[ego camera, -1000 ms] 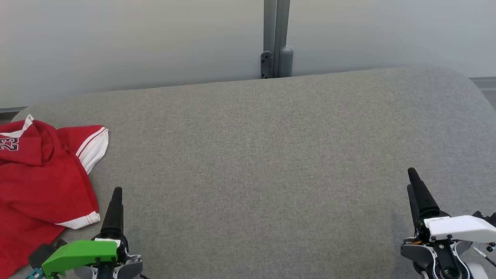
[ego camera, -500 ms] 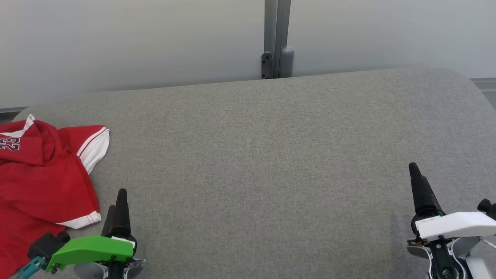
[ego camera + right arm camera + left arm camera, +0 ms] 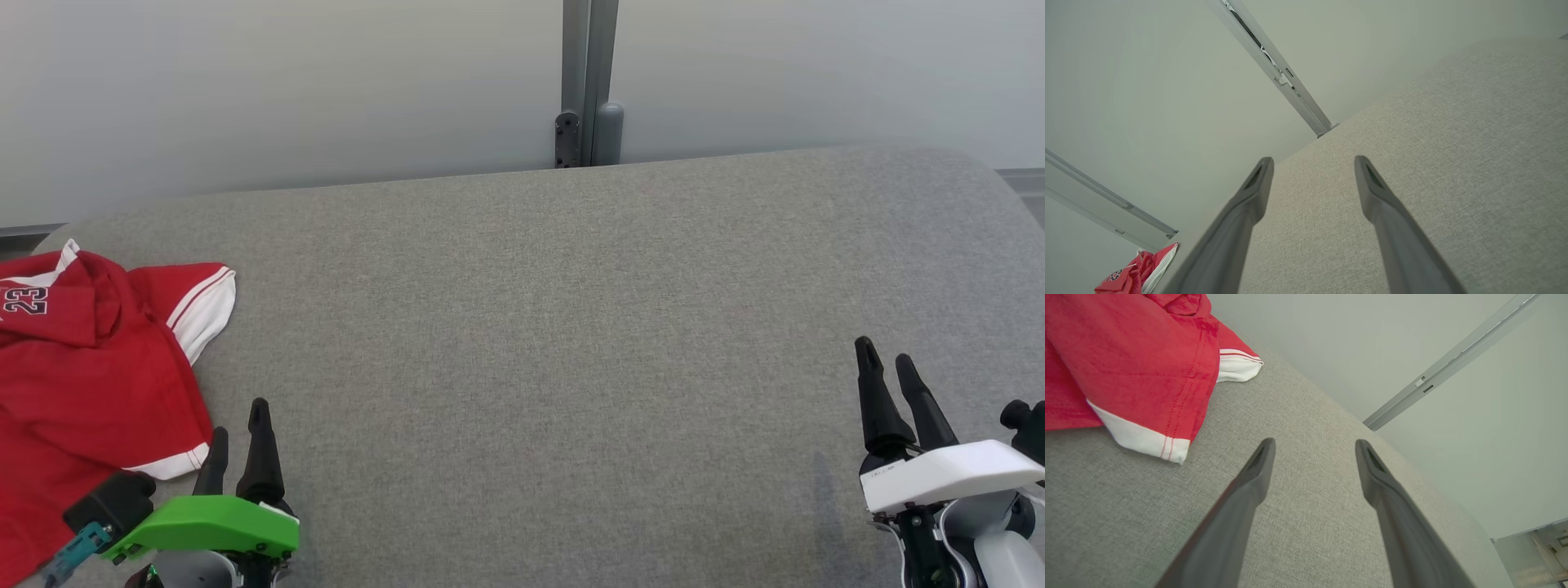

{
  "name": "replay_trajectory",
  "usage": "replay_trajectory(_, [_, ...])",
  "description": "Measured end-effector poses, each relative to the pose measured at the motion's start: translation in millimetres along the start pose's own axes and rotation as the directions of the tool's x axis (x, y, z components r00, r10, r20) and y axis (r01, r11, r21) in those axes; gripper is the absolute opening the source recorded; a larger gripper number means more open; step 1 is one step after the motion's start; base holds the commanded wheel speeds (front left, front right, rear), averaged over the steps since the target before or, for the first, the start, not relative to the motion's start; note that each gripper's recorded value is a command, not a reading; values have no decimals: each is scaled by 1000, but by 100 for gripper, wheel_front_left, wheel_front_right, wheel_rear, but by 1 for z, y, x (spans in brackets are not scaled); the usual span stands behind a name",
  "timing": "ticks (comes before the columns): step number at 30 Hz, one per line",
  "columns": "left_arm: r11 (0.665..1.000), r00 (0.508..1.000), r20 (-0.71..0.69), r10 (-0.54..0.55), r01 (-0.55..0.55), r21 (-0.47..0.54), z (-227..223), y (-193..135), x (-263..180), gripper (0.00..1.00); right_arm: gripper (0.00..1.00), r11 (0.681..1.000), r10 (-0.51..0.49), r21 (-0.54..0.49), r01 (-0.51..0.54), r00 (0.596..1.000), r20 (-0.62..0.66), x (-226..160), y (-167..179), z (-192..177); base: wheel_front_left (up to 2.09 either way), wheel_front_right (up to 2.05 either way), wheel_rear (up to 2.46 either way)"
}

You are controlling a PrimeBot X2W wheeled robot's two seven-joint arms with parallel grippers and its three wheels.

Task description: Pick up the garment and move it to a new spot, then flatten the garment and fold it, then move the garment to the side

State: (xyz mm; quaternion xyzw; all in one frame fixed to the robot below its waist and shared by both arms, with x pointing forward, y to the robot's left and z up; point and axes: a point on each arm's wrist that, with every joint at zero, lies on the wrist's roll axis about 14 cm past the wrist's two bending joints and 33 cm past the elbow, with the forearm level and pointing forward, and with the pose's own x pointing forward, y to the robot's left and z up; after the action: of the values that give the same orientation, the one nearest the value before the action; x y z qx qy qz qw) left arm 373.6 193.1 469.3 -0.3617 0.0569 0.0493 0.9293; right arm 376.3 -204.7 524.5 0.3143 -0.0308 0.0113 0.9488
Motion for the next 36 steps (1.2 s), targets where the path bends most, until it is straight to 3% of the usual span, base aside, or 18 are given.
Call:
replay_trajectory(16, [968, 1000, 13, -3, 0, 251, 0, 6, -4, 100, 100, 973, 17, -232, -14, 1000, 7, -3, -2, 2, 0, 0, 0])
replay_trajectory(36, [886, 997, 65, -35, 1, 464, 11, 3, -5, 100, 100, 907, 46, -418, -39, 999, 8, -5, -1, 2, 0, 0, 0])
